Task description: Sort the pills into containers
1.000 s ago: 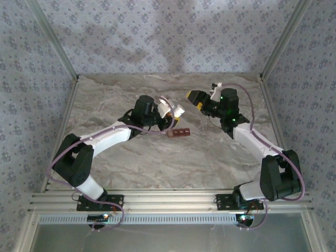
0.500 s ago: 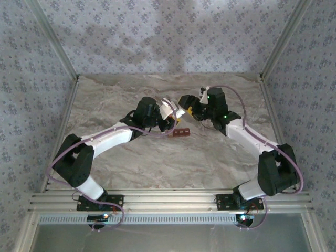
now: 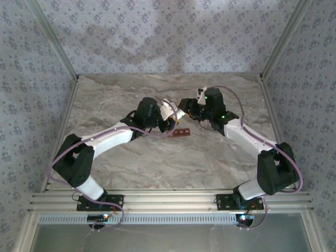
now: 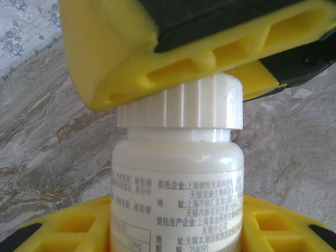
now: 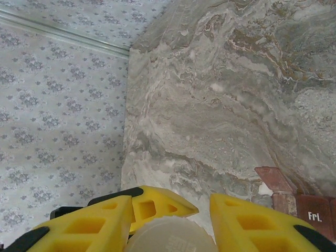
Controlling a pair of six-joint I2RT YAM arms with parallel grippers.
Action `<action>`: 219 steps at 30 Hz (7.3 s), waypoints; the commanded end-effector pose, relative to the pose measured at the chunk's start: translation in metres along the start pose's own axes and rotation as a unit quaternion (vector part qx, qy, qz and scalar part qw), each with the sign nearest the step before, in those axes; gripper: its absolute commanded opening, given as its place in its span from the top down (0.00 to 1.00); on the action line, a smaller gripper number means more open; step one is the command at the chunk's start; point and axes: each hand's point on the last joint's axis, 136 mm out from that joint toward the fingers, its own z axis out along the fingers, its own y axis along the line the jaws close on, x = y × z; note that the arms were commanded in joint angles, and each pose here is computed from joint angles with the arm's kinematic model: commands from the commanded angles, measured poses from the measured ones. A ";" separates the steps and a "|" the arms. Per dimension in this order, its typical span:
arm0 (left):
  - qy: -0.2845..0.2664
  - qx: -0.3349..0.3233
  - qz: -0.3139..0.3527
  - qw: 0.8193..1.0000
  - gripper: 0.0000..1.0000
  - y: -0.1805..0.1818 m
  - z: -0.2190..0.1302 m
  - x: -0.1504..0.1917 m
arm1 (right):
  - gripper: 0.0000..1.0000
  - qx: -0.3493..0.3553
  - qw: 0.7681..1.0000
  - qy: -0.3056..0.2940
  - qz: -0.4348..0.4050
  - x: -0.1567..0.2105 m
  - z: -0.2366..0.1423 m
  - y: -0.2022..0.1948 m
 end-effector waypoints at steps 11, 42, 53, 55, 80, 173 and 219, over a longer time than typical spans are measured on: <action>-0.125 0.101 -0.088 0.983 1.00 -0.009 -0.034 -0.060 | 0.61 -0.146 0.983 -0.021 -0.112 -0.006 -0.012 0.023; -0.051 0.013 -0.017 0.998 1.00 0.001 -0.013 -0.031 | 0.17 -0.069 0.996 -0.033 -0.052 -0.018 -0.017 0.023; -0.053 0.015 -0.016 0.998 1.00 0.000 -0.012 -0.033 | 0.25 -0.080 0.995 -0.025 -0.045 -0.015 -0.006 0.029; -0.054 0.015 -0.015 0.998 1.00 0.000 -0.011 -0.033 | 0.32 -0.084 0.995 -0.023 -0.044 -0.015 -0.006 0.030; -0.058 0.018 -0.019 0.998 1.00 -0.002 -0.012 -0.035 | 0.65 -0.094 0.994 -0.034 -0.041 -0.023 -0.017 0.028; -0.055 -0.060 -0.102 0.992 1.00 0.007 -0.071 -0.018 | 0.28 0.438 0.897 -0.033 -0.043 0.037 -0.049 -0.249; -0.028 -0.065 -0.104 0.992 1.00 0.014 -0.047 -0.001 | 0.03 0.283 0.945 0.003 -0.163 0.003 -0.038 -0.124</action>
